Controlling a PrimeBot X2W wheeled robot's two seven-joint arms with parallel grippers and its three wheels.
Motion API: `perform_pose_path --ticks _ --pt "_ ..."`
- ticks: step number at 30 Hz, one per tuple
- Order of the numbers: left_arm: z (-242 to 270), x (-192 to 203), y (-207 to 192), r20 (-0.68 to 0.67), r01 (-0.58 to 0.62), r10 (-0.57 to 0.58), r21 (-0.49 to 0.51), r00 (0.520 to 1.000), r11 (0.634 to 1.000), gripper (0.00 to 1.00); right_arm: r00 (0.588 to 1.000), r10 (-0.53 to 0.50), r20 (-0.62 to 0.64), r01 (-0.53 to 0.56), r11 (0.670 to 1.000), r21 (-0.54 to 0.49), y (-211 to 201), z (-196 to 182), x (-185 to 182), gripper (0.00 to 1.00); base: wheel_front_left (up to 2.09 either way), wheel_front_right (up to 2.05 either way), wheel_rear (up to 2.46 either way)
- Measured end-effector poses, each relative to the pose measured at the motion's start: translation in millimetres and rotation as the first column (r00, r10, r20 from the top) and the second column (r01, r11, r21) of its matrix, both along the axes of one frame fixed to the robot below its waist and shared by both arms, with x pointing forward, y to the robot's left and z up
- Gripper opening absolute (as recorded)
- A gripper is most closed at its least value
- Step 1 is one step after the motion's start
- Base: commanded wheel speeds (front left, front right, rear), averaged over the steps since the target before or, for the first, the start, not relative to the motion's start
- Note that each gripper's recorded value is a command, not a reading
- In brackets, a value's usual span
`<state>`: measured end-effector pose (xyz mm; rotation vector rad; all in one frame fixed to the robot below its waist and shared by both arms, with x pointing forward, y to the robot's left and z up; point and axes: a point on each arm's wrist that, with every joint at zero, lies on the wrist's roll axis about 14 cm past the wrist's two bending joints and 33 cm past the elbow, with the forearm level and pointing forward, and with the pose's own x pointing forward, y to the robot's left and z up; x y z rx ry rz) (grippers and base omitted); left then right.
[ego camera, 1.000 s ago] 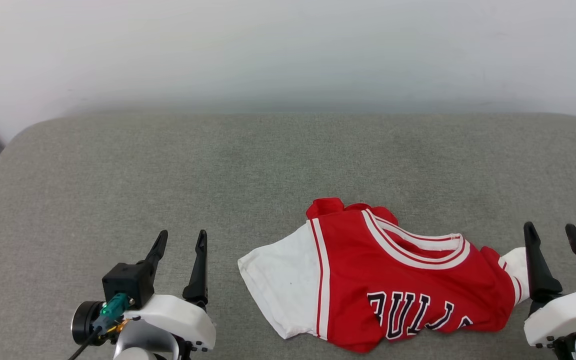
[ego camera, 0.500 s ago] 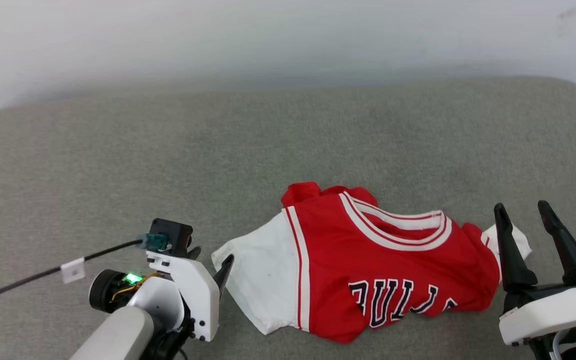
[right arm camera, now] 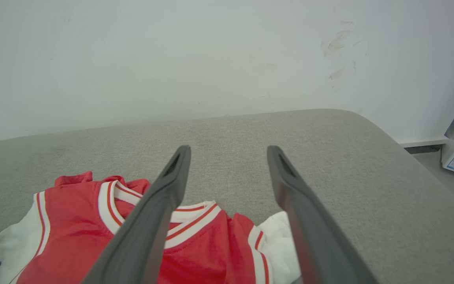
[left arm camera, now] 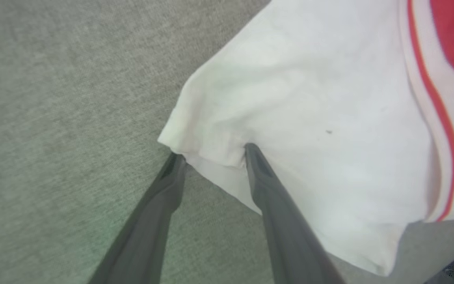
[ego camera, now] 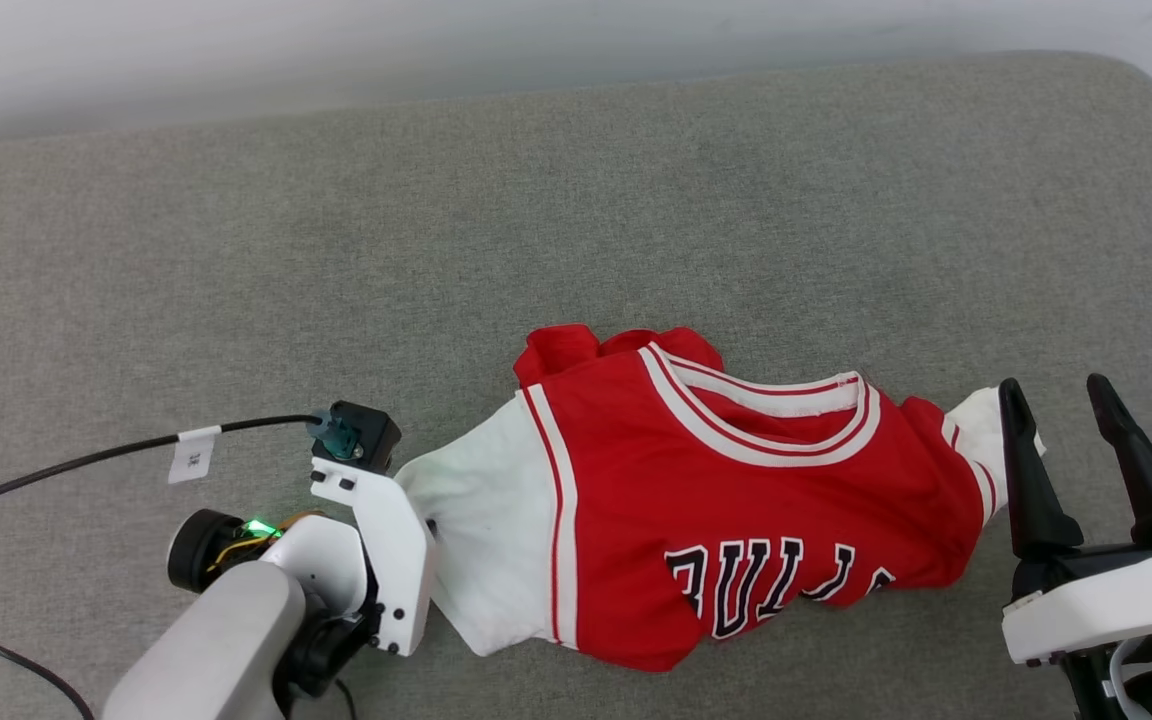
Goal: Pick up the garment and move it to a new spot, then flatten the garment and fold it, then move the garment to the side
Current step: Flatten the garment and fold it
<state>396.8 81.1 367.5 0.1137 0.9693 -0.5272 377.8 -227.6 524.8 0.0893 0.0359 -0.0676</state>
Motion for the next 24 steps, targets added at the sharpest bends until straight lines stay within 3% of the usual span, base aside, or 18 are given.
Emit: perform_pose_path --ticks 5,9,14,17,20,24 --pt "12 10 0 0.097 -0.101 0.108 -0.071 0.989 0.992 0.00 1.000 -0.004 0.003 0.004 1.000 0.020 -1 1 0 1.00 0.00 0.00 0.00" --pt "34 22 18 0.219 -0.187 0.208 -0.114 0.953 0.976 0.00 1.000 -0.004 -0.012 0.005 0.999 0.054 -4 3 0 1.00 0.00 0.00 0.00" --pt "68 28 41 0.355 -0.258 0.302 -0.167 0.884 0.952 0.00 0.987 -0.009 -0.162 0.026 0.994 0.103 -20 -21 -7 1.00 0.00 0.00 0.00" --pt "86 29 48 0.412 -0.277 0.336 -0.197 0.847 0.941 0.00 0.940 -0.015 -0.340 0.064 0.989 0.133 -37 -54 -16 1.00 0.00 0.00 0.00" --pt "98 28 47 0.443 -0.270 0.343 -0.220 0.828 0.937 0.00 0.859 -0.005 -0.512 0.086 0.987 0.133 -53 -84 -24 1.00 0.00 0.00 0.00" --pt "104 27 45 0.459 -0.263 0.344 -0.232 0.819 0.936 0.00 0.783 0.038 -0.620 0.081 0.983 0.162 -56 -102 -16 1.00 0.00 0.00 0.00"
